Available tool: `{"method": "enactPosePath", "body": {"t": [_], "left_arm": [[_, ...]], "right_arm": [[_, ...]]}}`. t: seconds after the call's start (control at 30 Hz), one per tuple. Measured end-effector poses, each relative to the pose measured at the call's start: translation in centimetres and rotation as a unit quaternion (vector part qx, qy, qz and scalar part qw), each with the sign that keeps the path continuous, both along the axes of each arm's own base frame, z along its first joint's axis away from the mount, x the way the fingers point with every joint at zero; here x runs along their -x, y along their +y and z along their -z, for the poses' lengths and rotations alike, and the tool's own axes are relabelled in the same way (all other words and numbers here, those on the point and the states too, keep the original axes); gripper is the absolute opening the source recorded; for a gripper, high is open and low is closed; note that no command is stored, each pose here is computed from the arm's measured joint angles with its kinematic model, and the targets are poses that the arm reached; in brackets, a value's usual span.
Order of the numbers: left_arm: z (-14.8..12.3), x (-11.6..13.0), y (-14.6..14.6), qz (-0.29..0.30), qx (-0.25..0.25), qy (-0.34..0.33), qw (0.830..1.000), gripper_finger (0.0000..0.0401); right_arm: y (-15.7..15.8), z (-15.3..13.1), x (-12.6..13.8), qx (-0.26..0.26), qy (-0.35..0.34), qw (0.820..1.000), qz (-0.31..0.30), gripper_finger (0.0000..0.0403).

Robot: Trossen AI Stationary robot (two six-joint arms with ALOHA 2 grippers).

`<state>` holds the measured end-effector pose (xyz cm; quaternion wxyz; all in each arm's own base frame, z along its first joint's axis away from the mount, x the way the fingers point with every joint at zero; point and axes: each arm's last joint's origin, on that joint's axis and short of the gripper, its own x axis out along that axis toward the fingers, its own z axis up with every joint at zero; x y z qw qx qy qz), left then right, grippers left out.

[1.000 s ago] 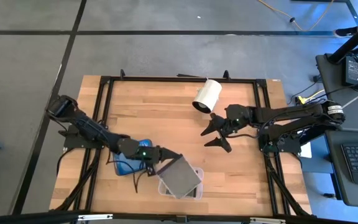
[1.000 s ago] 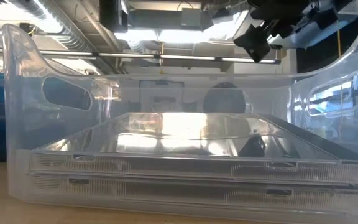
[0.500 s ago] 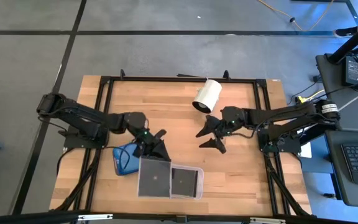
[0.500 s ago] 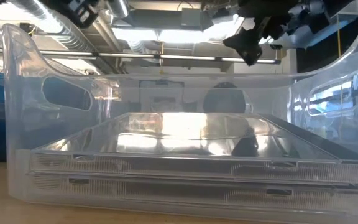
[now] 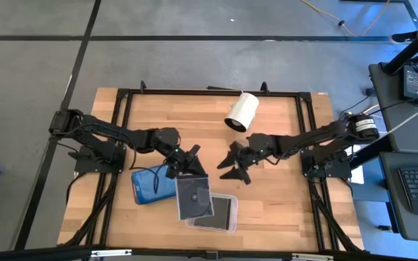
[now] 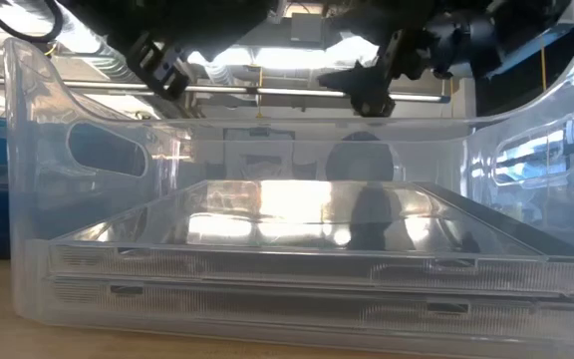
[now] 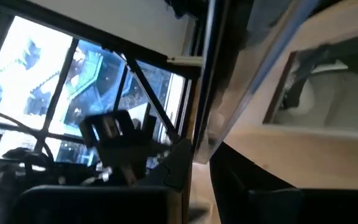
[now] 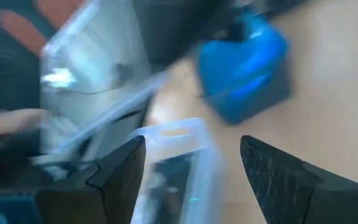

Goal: Pick & place jewel cases by type
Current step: Put the black CD case into the transparent bin

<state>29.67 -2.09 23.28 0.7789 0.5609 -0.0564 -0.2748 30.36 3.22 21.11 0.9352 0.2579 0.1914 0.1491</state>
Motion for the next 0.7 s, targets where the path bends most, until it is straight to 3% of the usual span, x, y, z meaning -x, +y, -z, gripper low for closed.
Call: {"method": "enactPosePath", "body": {"t": [0.27, 0.43, 0.7], "left_arm": [[0.4, 0.0, 0.0, 0.003, -0.009, 0.01, 1.0, 0.0045], [0.4, 0.0, 0.0, -0.002, -0.012, 0.012, 1.0, 0.0045], [0.5, -0.1, 0.3, -0.044, -0.072, -0.01, 0.996, 0.0045]], "right_arm": [[0.4, 1.1, -1.6, -0.081, -0.04, 0.995, -0.042, 0.0267], [0.5, 2.0, -2.0, -0.096, -0.03, 0.994, -0.041, 0.0267], [1.1, 2.8, -2.7, -0.145, -0.042, 0.987, -0.053, 0.0267]]}}
